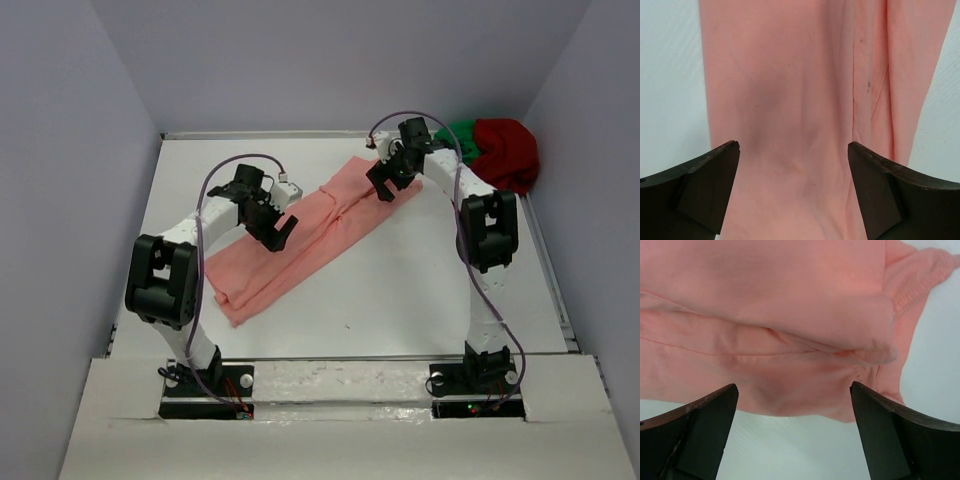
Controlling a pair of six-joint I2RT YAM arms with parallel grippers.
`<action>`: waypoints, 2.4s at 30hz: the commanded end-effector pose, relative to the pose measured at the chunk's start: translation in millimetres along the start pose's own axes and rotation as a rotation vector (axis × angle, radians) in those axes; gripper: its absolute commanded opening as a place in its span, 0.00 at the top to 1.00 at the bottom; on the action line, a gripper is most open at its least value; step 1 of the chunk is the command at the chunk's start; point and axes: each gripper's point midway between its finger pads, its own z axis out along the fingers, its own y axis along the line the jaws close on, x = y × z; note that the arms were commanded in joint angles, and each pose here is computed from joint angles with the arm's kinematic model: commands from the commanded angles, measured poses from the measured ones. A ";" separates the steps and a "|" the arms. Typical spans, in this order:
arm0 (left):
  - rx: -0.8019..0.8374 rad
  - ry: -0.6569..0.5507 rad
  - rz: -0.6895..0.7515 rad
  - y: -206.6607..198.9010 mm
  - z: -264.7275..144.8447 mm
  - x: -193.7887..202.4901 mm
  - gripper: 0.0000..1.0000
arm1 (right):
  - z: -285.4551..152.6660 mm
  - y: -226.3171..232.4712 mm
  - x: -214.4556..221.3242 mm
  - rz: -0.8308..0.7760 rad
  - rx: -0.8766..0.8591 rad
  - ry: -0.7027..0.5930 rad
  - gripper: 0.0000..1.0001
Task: Fold and stack the t-shirts
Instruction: Rotate the tshirt 90 degrees
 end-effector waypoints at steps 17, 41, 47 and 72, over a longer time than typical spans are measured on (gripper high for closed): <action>-0.014 0.040 0.041 -15.0 -4.4 43.9 0.01 | 41.2 15.0 1.0 -0.082 0.019 0.035 0.00; 0.175 0.235 -0.056 -38.6 23.8 102.3 0.01 | 56.6 -28.7 -27.4 0.024 0.041 -0.041 0.00; 0.273 0.223 -0.108 -62.1 -0.6 85.9 0.01 | 72.6 -44.9 -51.1 0.020 0.061 -0.103 0.00; 0.499 0.158 0.128 -156.3 -11.1 15.8 0.01 | 57.7 -55.2 -89.6 -0.014 0.097 -0.242 0.00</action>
